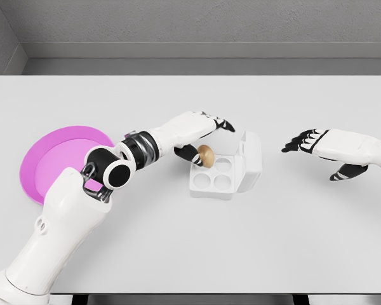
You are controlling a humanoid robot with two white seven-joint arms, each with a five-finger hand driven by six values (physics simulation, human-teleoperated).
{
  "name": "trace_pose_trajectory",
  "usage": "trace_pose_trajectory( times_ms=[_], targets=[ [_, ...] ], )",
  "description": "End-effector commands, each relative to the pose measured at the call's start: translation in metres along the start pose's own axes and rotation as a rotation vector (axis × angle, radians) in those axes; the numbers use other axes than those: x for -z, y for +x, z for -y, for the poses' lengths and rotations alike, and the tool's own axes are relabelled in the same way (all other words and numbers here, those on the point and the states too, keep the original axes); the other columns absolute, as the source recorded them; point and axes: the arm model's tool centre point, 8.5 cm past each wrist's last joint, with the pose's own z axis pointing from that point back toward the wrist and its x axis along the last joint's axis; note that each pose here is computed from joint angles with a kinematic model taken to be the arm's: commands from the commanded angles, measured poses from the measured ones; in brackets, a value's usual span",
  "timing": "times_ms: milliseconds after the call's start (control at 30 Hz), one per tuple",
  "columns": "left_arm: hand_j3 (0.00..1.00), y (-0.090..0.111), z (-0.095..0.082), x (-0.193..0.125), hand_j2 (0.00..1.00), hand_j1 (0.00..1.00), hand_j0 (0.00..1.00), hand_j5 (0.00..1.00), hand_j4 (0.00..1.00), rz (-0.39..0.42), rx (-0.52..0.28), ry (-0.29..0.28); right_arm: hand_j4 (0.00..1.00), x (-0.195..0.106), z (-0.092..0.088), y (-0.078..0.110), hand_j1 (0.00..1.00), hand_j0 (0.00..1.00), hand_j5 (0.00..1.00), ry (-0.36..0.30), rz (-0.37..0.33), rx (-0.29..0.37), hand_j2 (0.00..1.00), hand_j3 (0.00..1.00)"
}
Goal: Pack egg into the box and close the box lid
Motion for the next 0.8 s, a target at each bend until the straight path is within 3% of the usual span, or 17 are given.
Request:
trace_pose_trajectory(
  times_ms=[0, 167, 233, 300, 333, 433, 467, 533, 600, 667, 700, 767],
  targets=[
    [0.9, 0.004, -0.005, -0.002, 0.9, 0.9, 0.9, 0.9, 0.9, 0.012, 0.007, 0.015, 1.0, 0.0, 0.0, 0.0, 1.0, 1.0, 1.0, -0.002, 0.0, 0.005, 1.0, 1.0],
    [0.94, 0.006, -0.008, -0.008, 0.94, 0.94, 0.94, 0.94, 0.94, 0.017, 0.022, 0.025, 1.0, 0.001, 0.0, 0.0, 1.0, 1.0, 1.0, -0.003, 0.001, 0.005, 1.0, 1.0],
    [0.97, 0.003, -0.018, -0.018, 0.97, 0.97, 0.97, 0.97, 0.97, 0.006, 0.039, 0.053, 1.0, 0.001, 0.001, 0.0, 1.0, 1.0, 1.0, -0.003, 0.002, 0.004, 1.0, 1.0],
    [1.0, -0.012, -0.036, -0.04, 1.0, 1.0, 1.0, 1.0, 1.0, -0.03, 0.068, 0.096, 1.0, 0.001, 0.001, 0.001, 1.0, 1.0, 1.0, -0.003, 0.003, 0.003, 1.0, 1.0],
    [1.0, -0.02, -0.056, -0.061, 1.0, 1.0, 1.0, 1.0, 1.0, -0.055, 0.093, 0.154, 1.0, 0.001, 0.001, 0.001, 1.0, 1.0, 1.0, -0.004, 0.003, 0.004, 1.0, 1.0],
    [1.0, -0.06, -0.082, -0.105, 1.0, 1.0, 1.0, 1.0, 1.0, -0.114, 0.037, 0.211, 1.0, 0.001, 0.001, 0.001, 1.0, 1.0, 1.0, -0.004, 0.003, 0.004, 1.0, 1.0],
    [1.0, -0.067, -0.091, -0.121, 1.0, 1.0, 1.0, 1.0, 1.0, -0.087, 0.029, 0.219, 1.0, 0.002, 0.001, 0.002, 1.0, 1.0, 1.0, -0.004, 0.006, 0.004, 1.0, 1.0],
    [1.0, -0.065, -0.109, -0.145, 1.0, 1.0, 1.0, 1.0, 1.0, 0.038, 0.088, 0.259, 1.0, 0.003, 0.002, 0.004, 1.0, 1.0, 1.0, -0.008, 0.015, -0.002, 1.0, 1.0],
    [1.0, -0.061, -0.115, -0.17, 1.0, 1.0, 1.0, 1.0, 1.0, 0.174, 0.143, 0.257, 1.0, 0.005, 0.003, 0.006, 1.0, 1.0, 1.0, -0.01, 0.021, -0.005, 1.0, 1.0],
    [1.0, -0.049, -0.121, -0.187, 1.0, 1.0, 1.0, 1.0, 1.0, 0.322, 0.207, 0.303, 1.0, 0.005, 0.003, 0.007, 1.0, 1.0, 1.0, -0.011, 0.022, -0.006, 1.0, 1.0],
    [1.0, -0.049, -0.117, -0.196, 1.0, 1.0, 1.0, 1.0, 1.0, 0.362, 0.216, 0.324, 1.0, 0.008, 0.005, 0.011, 1.0, 1.0, 1.0, -0.019, 0.036, -0.011, 1.0, 1.0],
    [1.0, -0.06, -0.118, -0.216, 1.0, 1.0, 1.0, 1.0, 1.0, 0.367, 0.126, 0.404, 1.0, 0.01, 0.005, 0.014, 1.0, 1.0, 1.0, -0.021, 0.044, -0.014, 1.0, 1.0]
  ],
)
